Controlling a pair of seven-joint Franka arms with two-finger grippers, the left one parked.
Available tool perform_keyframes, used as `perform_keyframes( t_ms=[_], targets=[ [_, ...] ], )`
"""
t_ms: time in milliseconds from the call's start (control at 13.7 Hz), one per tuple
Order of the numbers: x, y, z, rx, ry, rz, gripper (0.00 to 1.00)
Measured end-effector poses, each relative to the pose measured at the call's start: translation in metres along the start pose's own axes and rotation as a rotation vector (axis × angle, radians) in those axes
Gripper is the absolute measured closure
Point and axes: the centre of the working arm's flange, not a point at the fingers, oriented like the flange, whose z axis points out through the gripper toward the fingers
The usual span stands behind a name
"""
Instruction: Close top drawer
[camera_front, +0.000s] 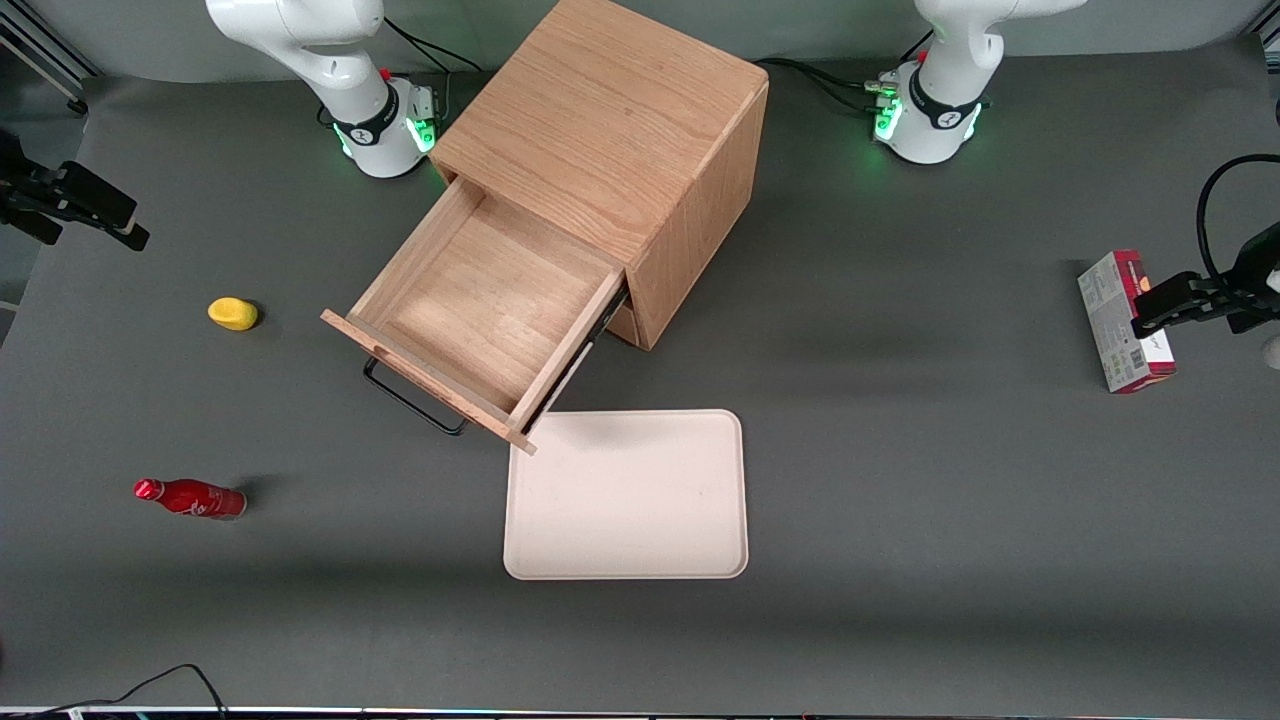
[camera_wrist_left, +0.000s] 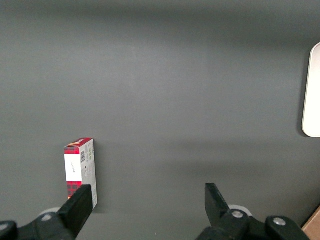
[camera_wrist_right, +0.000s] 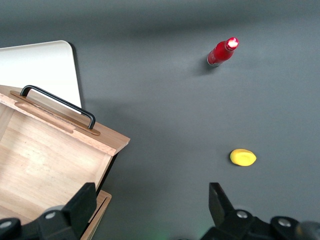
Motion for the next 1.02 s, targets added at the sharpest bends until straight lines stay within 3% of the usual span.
perform_keyframes(
  t_ms=[656,874,1020],
  targets=[
    [-0.0007,0.0001,-0.0008,0.000,0.001,-0.016,0.00],
    [-0.0043,-0.0005,0.0004,-0.003,-0.025,-0.046,0.00],
    [-0.0040,-0.0067,-0.0031,-0.002,-0.020,-0.084,0.00]
  ],
)
